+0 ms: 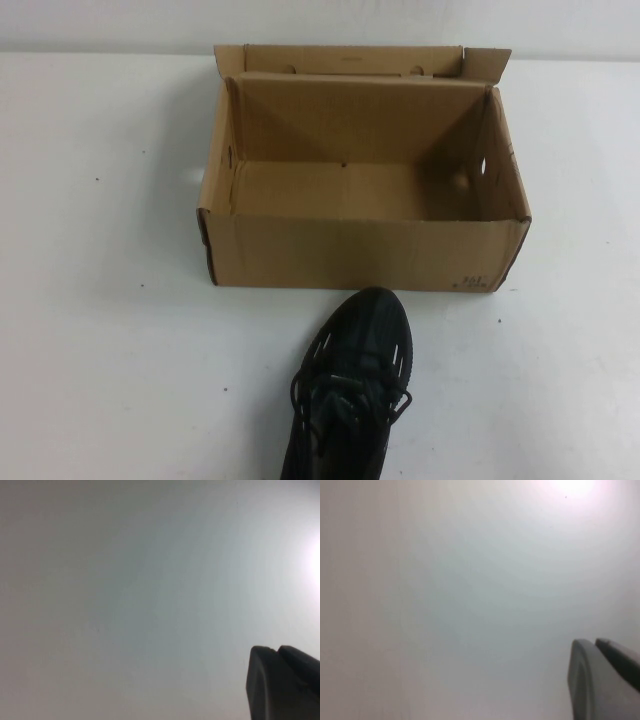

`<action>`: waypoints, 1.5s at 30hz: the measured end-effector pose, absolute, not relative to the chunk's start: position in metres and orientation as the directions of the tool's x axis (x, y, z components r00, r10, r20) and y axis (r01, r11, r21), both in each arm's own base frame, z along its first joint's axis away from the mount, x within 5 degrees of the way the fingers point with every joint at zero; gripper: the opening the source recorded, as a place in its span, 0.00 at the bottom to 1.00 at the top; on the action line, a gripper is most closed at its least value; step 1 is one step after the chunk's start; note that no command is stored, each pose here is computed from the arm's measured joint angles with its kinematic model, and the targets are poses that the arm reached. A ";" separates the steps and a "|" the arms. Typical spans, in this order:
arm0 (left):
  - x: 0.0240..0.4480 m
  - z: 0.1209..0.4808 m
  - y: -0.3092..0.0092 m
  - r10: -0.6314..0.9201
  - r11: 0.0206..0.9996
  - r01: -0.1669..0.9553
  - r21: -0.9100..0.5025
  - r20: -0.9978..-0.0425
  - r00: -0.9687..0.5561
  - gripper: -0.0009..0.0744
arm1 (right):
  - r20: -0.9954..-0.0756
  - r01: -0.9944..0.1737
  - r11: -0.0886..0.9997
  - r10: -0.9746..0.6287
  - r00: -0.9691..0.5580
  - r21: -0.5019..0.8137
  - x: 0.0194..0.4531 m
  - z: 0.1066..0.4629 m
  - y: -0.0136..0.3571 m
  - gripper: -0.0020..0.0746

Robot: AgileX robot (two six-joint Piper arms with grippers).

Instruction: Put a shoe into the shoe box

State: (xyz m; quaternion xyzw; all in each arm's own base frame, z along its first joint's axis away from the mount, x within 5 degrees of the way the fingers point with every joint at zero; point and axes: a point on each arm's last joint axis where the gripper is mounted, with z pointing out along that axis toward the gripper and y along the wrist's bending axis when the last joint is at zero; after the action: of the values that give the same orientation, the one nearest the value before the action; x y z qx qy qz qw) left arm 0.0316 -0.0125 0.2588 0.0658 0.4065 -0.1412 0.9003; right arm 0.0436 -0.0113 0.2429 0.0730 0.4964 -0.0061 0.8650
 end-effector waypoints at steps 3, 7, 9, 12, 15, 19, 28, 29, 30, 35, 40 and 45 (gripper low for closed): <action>0.031 0.260 -0.012 -0.208 0.951 0.309 -0.001 -0.740 0.640 0.01 | -0.847 0.081 0.988 0.068 0.527 0.130 0.043 0.245 -0.012 0.00; 0.025 0.266 -0.011 -0.272 0.939 0.344 -0.027 -0.671 0.690 0.01 | -0.758 0.042 0.977 0.135 0.639 0.209 0.035 0.254 -0.014 0.00; 0.018 0.271 -0.009 -0.303 0.933 0.360 -0.027 -0.601 0.740 0.01 | -0.687 0.029 0.973 0.141 0.713 0.230 0.029 0.260 -0.016 0.00; 0.013 0.279 -0.006 -0.340 0.927 0.373 -0.050 -0.537 0.772 0.01 | -0.583 0.001 0.966 0.155 0.797 0.257 0.021 0.268 -0.018 0.00; 0.006 0.302 -0.001 -0.367 0.922 0.377 -0.084 -0.497 0.786 0.01 | -0.503 -0.077 0.952 0.224 0.834 0.297 0.013 0.283 -0.018 0.00; -0.011 0.346 0.005 -0.341 0.934 0.348 -0.078 -0.483 0.807 0.01 | -0.432 -0.179 0.930 0.313 0.846 0.322 0.000 0.319 -0.017 0.00; -0.015 0.426 0.005 -0.276 0.947 0.314 -0.065 -0.662 0.697 0.01 | -0.521 -0.258 0.914 0.392 0.759 0.313 -0.028 0.401 -0.008 0.00; -0.008 0.431 0.003 -0.266 0.948 0.311 -0.068 -0.706 0.657 0.01 | -0.576 -0.253 0.913 0.400 0.713 0.320 -0.024 0.408 -0.006 0.00; 0.000 0.434 0.000 -0.255 0.949 0.308 -0.071 -0.747 0.614 0.01 | -0.626 -0.246 0.912 0.405 0.666 0.328 -0.019 0.412 -0.004 0.00; 0.039 0.426 -0.010 -0.188 0.954 0.289 -0.077 -0.905 0.381 0.01 | -0.885 -0.164 0.908 0.415 0.213 0.386 0.028 0.408 0.007 0.00; 0.064 0.403 -0.017 -0.113 0.960 0.270 -0.079 -0.987 0.111 0.01 | -0.945 -0.080 0.948 0.295 -0.143 0.308 0.064 0.379 0.011 0.00; 0.080 0.382 -0.022 -0.049 0.964 0.254 -0.079 -0.992 -0.120 0.01 | -0.877 -0.117 0.902 0.363 -0.314 0.415 0.077 0.367 0.021 0.00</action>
State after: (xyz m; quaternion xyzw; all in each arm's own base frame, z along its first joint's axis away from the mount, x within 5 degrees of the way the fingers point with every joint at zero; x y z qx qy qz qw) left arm 0.0796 -0.0218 0.3819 0.0693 0.7393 -0.1151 0.6598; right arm 0.0770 0.0214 0.3671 0.0783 0.7838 0.2067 0.5804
